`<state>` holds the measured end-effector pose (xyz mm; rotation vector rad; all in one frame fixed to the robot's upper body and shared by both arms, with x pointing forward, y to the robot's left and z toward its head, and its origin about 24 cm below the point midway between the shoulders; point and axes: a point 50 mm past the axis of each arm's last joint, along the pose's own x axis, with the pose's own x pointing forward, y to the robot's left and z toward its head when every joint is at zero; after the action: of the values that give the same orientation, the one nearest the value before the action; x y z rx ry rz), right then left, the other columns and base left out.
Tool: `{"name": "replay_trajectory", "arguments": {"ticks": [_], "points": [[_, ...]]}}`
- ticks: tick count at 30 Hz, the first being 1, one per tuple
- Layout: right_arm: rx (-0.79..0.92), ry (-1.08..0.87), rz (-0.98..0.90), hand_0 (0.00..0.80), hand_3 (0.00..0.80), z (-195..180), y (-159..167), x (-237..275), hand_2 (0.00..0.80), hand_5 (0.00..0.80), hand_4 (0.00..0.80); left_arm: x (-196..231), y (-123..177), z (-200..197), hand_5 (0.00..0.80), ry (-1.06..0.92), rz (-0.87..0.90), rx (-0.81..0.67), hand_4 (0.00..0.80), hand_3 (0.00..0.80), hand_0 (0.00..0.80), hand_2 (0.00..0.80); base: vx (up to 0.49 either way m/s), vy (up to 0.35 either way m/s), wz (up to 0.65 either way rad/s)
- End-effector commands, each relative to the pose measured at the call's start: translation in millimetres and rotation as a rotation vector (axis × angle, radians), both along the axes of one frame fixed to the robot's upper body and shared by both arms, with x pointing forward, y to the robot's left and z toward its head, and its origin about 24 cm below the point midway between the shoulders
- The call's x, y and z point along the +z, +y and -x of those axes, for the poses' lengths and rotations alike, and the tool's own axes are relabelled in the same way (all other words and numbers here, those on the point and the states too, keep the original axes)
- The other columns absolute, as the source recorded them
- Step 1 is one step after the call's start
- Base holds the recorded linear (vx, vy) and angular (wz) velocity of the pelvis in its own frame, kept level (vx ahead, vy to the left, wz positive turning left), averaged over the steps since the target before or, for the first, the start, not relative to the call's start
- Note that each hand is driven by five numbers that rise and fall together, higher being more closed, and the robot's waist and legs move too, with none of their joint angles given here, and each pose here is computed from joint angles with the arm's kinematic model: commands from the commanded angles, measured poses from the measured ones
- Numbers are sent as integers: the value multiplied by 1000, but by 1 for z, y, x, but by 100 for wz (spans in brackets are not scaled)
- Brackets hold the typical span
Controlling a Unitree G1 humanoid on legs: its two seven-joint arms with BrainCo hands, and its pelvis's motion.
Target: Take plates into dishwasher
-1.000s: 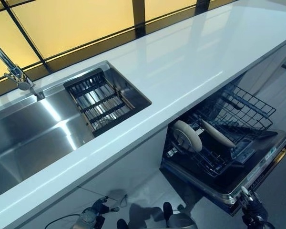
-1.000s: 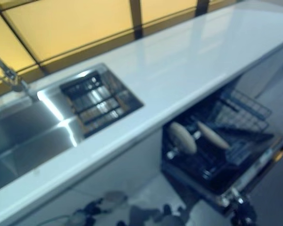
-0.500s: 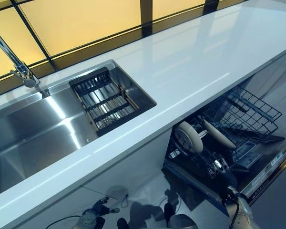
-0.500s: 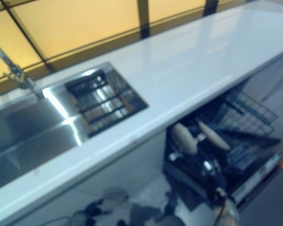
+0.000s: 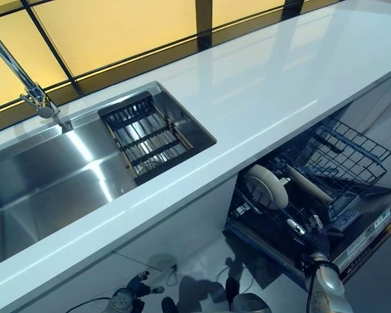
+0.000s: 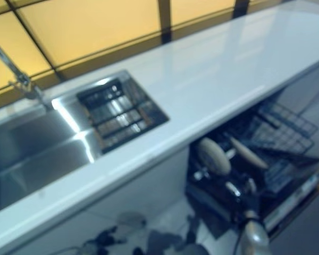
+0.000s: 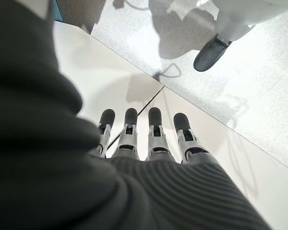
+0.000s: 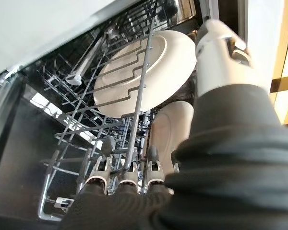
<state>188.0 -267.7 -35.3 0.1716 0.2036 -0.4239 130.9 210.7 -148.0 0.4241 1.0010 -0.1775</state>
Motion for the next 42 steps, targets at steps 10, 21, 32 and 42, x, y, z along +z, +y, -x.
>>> {"name": "replay_trajectory", "arguments": {"ticks": [10,21,32,42], "points": [[-249,-68,103,0,0,4,-78,45,0,0,0,18,38,-27,0,-74,-93,29,0,0,0,0,-1,-3,0],[28,29,-80,0,0,20,-62,15,0,0,0,24,49,-34,0,-78,-123,-1,0,0,0,0,-1,-13,-5],[-623,126,68,0,0,53,-118,12,0,0,0,30,41,-49,0,-104,-126,-43,0,0,0,0,-20,-2,0],[-957,155,-79,0,0,82,-136,-6,0,0,0,35,22,-67,0,-156,-83,-85,0,0,0,0,-38,28,0]]}}
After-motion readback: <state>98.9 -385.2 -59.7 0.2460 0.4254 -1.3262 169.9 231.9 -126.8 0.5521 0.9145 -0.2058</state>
